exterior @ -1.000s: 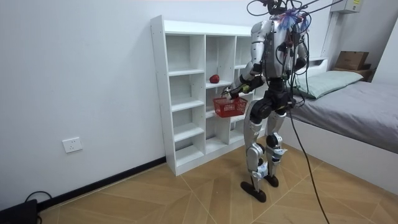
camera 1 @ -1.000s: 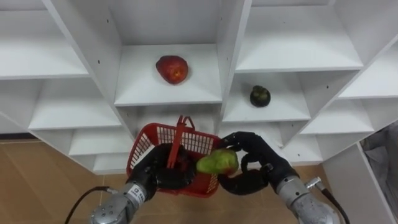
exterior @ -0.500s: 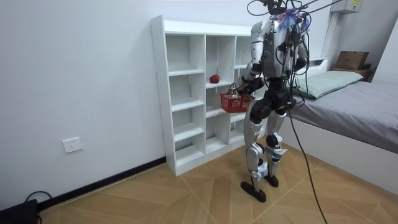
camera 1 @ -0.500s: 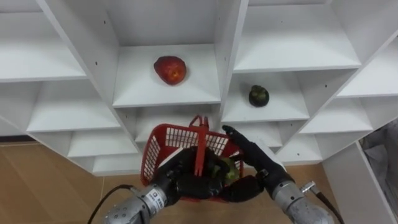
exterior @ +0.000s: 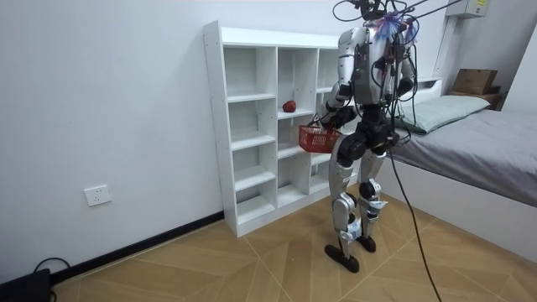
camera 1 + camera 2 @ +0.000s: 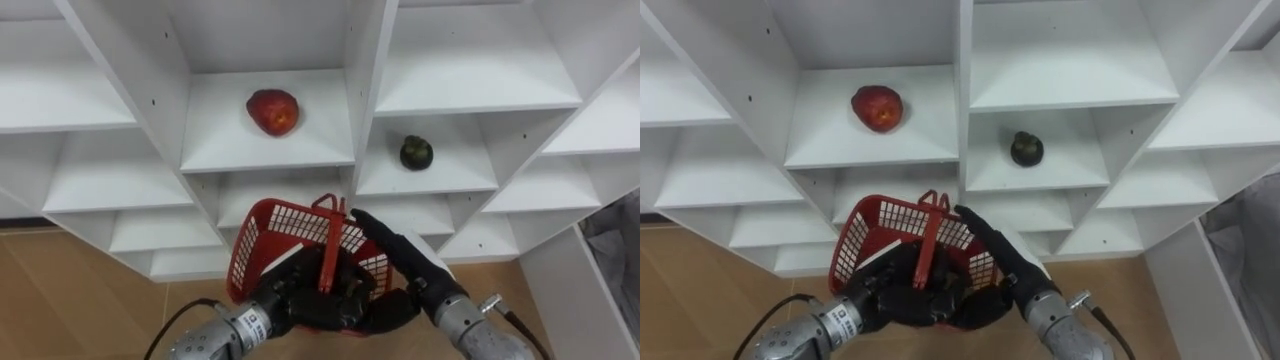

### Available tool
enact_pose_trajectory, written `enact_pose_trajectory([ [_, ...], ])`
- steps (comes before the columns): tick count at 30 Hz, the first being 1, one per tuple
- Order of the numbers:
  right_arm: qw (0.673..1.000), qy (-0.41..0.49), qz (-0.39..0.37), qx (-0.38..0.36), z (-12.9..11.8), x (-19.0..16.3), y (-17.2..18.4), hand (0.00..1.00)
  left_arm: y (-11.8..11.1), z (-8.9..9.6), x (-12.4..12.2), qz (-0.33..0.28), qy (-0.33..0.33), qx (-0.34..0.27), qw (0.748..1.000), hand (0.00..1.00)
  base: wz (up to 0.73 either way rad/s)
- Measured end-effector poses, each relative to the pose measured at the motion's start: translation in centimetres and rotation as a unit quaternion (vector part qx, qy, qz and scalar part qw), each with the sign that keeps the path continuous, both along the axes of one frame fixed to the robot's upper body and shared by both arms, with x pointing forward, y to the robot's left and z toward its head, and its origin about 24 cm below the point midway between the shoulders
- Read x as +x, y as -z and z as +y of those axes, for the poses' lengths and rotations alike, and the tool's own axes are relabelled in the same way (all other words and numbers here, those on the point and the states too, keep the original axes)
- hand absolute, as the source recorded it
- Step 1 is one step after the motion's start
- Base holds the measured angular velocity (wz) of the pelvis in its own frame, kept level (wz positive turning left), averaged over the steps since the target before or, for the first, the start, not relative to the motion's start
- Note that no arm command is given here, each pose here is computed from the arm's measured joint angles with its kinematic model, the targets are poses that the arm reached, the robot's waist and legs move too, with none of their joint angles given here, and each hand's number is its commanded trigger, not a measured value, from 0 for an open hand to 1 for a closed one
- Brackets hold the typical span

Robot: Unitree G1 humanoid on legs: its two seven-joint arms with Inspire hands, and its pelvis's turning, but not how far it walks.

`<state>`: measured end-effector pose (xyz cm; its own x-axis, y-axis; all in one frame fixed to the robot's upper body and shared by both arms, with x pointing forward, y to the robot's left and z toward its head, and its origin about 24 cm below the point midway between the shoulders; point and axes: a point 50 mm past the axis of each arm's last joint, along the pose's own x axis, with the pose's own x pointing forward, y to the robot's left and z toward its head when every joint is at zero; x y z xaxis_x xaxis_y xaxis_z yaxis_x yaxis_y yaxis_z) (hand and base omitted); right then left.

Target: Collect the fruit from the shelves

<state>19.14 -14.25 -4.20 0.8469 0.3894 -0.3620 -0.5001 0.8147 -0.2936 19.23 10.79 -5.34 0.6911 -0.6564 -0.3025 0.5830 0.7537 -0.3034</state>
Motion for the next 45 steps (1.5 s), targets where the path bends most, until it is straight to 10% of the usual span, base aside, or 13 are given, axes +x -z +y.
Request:
enact_pose_trajectory([
  [45,0.995,-0.050,-0.086,0.030,3.1,2.2,-3.8,0.00,4.3,7.1,-2.0,0.073,-0.228,0.188,0.953,1.00,0.04],
])
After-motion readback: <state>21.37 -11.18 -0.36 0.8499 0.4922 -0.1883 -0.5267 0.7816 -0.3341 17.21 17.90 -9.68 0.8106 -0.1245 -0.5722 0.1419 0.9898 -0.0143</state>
